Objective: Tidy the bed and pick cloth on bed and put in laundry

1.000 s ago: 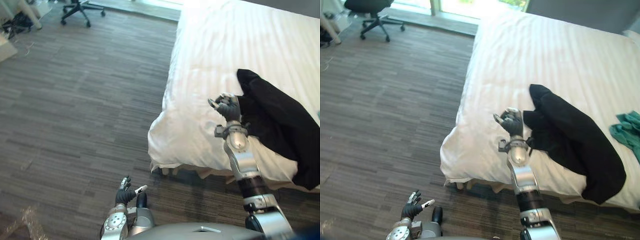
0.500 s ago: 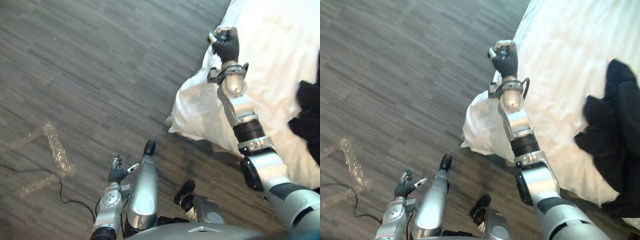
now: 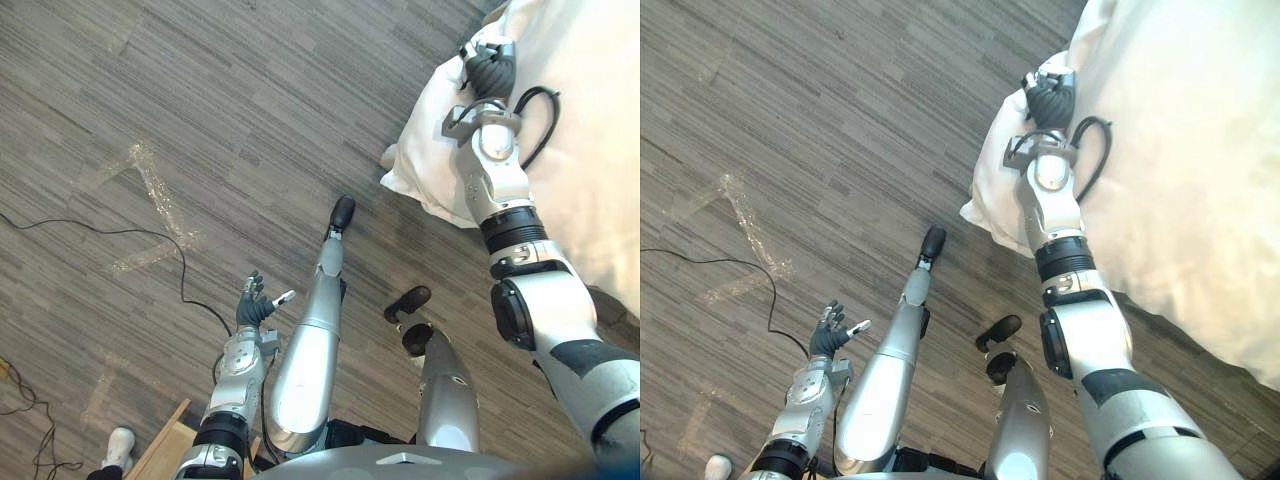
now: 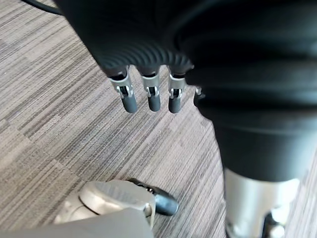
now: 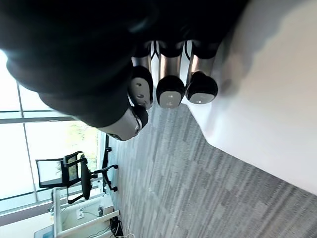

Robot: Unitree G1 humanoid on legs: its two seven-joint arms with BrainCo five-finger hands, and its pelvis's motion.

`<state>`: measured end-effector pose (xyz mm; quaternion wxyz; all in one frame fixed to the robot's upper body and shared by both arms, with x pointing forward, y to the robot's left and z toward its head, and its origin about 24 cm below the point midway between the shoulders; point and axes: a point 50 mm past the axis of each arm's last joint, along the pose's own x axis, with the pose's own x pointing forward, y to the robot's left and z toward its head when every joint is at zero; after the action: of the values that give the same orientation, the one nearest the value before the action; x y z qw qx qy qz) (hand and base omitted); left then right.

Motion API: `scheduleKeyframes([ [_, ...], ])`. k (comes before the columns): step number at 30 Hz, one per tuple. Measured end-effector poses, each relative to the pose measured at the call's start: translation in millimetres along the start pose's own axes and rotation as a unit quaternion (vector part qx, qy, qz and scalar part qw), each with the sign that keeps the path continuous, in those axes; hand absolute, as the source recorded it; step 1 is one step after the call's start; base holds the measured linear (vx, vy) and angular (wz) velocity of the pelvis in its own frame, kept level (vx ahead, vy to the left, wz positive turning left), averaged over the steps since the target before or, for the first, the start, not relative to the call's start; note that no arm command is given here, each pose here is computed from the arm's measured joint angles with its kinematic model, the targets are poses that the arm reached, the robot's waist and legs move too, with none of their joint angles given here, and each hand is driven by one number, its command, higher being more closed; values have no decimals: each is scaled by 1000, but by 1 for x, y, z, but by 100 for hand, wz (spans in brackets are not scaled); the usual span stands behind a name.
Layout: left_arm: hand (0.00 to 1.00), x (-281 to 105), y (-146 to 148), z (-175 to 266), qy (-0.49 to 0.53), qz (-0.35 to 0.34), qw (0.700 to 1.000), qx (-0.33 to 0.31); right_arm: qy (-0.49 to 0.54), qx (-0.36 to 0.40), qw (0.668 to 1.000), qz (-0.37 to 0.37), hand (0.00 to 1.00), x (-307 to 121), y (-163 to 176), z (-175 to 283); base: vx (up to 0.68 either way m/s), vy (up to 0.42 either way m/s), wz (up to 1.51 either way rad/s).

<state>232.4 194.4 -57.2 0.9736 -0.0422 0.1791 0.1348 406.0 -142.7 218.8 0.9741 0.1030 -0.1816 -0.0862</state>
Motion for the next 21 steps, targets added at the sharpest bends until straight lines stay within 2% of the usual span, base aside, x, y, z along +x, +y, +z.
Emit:
scheduleKeyframes([
  [5,0,-1,-1,0,0,13,1000,-28,58,39,996,49,100,-43,23,-52,34,1,-11],
  [8,0,-1,-2,1,-1,15,999,-37,149,45,985,75,100,-92,25,-106,36,-8,-12],
  [11,0,0,-4,4,-7,10,999,-38,326,44,944,17,100,-174,-14,-180,17,-12,-14],
  [13,0,0,-5,6,-8,9,999,-36,385,38,922,-19,100,-215,-42,-200,-7,-24,-15],
  [17,0,-4,2,-5,16,9,1000,-4,449,46,890,-68,100,-272,-79,-216,-26,-35,-47],
  [21,0,-7,10,-29,73,1,997,35,459,62,877,-124,100,-296,-110,-215,-6,-45,-40],
])
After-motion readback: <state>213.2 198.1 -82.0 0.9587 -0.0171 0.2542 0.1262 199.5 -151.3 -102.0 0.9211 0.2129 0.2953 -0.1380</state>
